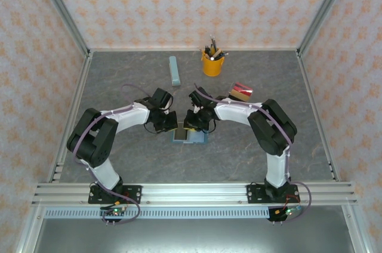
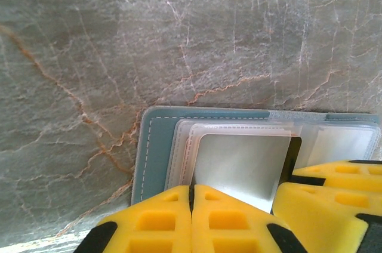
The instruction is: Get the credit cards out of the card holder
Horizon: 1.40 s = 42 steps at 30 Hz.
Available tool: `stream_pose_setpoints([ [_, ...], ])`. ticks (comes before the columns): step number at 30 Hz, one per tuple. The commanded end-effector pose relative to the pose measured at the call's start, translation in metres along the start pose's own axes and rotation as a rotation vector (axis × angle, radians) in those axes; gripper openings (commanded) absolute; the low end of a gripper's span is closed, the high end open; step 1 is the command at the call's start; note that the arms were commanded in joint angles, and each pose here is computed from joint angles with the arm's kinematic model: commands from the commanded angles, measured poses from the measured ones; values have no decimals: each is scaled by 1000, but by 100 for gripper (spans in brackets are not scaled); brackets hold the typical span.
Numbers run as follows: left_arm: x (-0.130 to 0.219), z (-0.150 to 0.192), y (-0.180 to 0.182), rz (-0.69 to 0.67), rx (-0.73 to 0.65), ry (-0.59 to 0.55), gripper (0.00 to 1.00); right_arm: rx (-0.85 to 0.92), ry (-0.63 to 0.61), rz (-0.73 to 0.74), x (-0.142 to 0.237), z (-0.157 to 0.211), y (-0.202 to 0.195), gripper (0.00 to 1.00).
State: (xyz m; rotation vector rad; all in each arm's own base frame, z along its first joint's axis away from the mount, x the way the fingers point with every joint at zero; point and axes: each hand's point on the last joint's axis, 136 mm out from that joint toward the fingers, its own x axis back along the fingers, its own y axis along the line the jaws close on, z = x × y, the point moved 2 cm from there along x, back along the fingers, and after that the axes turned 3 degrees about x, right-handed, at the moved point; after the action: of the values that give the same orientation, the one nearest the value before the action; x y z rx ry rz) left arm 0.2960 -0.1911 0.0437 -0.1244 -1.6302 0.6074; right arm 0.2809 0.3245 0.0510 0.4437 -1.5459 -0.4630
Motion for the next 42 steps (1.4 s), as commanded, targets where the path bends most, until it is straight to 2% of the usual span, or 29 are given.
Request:
stream_pose_setpoints([
  [1, -9, 11, 15, -51, 1, 29, 8, -4, 7, 14, -3, -3, 1, 20],
  [7, -11, 13, 15, -41, 3, 39, 8, 10, 17, -8, -5, -1, 3, 11],
  [11, -9, 12, 16, -50, 4, 32, 9, 19, -1, 0, 0, -1, 2, 0],
  [17, 0, 8, 17, -66, 4, -6, 19, 39, -28, 72, 16, 2, -10, 0],
  [20, 2, 7, 16, -64, -2, -10, 20, 40, -24, 81, 19, 4, -14, 0],
  [34, 30, 3, -9, 30, -50, -66, 15, 45, 2, 110, 15, 6, -24, 0],
  [42, 12, 8, -18, 95, -50, 12, 9, 54, 15, 110, 13, 4, -24, 0],
])
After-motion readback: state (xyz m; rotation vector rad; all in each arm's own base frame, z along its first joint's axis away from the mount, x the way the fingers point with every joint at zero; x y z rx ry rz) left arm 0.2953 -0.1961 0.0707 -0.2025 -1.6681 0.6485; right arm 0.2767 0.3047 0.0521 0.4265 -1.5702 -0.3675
